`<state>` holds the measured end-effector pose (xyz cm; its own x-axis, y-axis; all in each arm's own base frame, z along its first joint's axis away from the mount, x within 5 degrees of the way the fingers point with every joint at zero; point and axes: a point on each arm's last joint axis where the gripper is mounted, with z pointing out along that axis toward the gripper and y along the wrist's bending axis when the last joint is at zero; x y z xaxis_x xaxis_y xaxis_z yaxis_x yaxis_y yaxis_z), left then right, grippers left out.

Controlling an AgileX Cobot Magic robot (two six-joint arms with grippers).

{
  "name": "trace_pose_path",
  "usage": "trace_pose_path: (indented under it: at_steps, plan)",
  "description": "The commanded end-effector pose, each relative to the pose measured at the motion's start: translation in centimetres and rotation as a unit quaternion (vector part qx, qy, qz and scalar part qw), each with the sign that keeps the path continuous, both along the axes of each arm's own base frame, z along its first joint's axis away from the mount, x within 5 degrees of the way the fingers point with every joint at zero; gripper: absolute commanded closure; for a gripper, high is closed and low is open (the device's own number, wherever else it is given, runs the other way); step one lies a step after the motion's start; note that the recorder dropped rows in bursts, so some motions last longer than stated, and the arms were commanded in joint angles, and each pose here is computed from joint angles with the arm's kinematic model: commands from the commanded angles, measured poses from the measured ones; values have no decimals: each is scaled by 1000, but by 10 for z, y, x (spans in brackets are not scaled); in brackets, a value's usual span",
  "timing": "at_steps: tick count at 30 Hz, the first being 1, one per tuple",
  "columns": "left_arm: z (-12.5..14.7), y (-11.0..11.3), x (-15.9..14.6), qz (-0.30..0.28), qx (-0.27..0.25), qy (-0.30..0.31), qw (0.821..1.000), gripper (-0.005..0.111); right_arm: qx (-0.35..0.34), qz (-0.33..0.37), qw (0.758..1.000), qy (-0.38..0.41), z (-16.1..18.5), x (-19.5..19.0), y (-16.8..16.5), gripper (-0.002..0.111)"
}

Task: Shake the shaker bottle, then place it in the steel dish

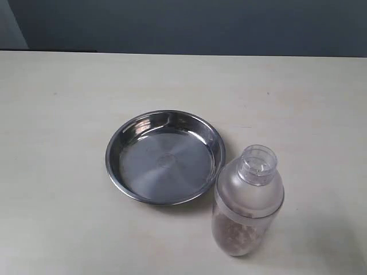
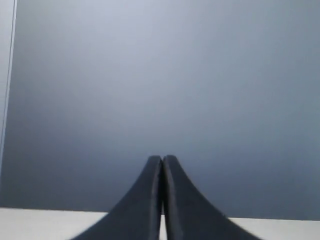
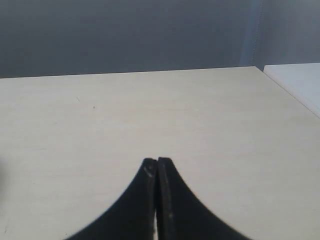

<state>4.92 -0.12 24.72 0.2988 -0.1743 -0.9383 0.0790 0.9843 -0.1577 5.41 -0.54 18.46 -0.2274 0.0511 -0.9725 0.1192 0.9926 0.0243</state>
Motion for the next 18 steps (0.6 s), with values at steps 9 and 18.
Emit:
trace_pose_path:
  at_steps: [9, 18]
  plan:
    - [60, -1, -22, -31, -74, 74, 994, 106, -2, -2, 1000, -9, 1, 0, 0, 109]
    - [67, -10, 7, -78, -157, 163, 971, 106, -2, -2, 1000, -9, 1, 0, 0, 109]
